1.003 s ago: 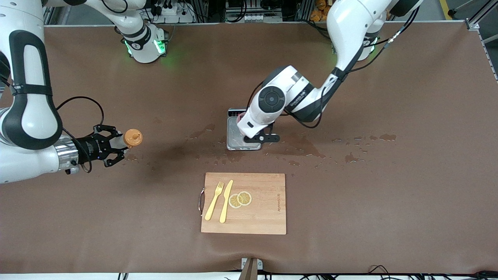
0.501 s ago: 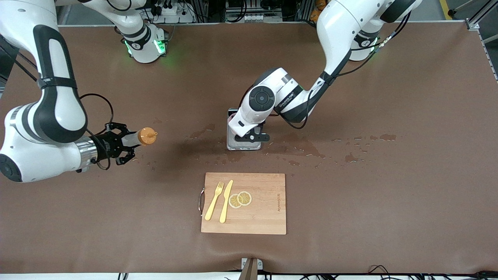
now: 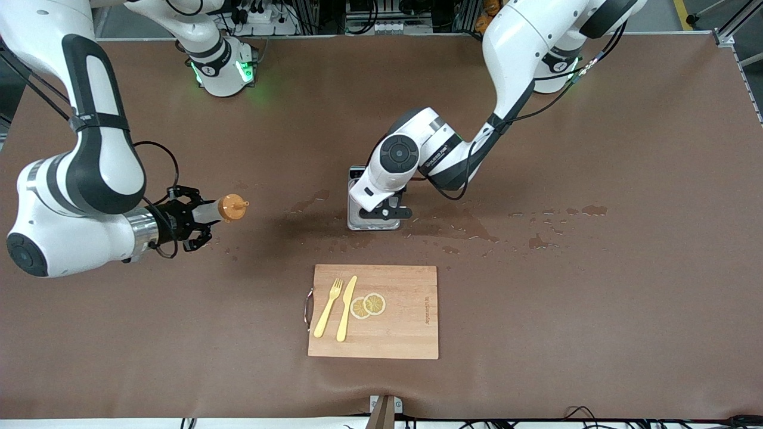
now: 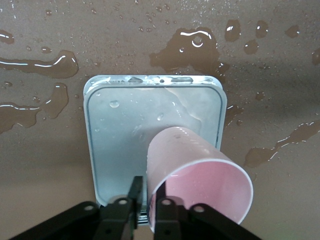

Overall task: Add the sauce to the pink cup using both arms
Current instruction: 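Carry the pink cup onto the metal scale with the left gripper, then open the left gripper and withdraw while the right gripper carries the bottle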

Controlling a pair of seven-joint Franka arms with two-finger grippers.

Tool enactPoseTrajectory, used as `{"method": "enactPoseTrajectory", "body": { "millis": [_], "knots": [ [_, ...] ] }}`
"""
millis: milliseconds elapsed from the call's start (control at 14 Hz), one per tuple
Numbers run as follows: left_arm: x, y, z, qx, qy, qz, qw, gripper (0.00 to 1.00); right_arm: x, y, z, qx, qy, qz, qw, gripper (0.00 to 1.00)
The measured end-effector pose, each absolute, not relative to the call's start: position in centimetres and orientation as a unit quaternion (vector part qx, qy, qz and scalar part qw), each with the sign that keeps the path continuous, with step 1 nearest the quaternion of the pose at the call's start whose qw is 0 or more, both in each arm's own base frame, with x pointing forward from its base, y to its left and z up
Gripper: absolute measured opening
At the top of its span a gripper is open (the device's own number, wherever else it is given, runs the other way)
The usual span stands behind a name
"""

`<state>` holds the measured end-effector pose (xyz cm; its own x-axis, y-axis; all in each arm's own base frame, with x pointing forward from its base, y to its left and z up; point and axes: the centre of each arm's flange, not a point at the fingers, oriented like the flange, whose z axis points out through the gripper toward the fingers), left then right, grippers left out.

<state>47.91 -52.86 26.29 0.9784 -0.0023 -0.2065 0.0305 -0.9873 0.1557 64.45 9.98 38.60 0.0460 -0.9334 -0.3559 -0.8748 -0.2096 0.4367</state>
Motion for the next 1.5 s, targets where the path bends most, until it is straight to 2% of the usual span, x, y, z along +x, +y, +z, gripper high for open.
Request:
{"method": "enactPoseTrajectory", "body": {
  "millis": [501,573,1074,1504],
  "knots": [
    [50.0,-52.6,30.1,0.992,0.015,-0.074,0.101,0.93,64.0,12.3,38.5,0.727,-0.626,-0.271,0.074,0.42],
    [50.6,-52.1,31.5,0.992,0.019,-0.063,0.107,1.00,63.9,13.0,38.4,0.728,-0.627,-0.265,0.082,0.42],
    [59.7,-39.4,41.6,0.991,0.072,0.005,0.110,1.00,62.8,19.5,38.3,0.722,-0.646,-0.225,0.110,0.42],
    [64.0,-26.6,47.0,0.996,0.026,0.023,0.085,1.00,61.2,25.8,36.4,0.711,-0.665,-0.177,0.141,0.42]
  ]
}}
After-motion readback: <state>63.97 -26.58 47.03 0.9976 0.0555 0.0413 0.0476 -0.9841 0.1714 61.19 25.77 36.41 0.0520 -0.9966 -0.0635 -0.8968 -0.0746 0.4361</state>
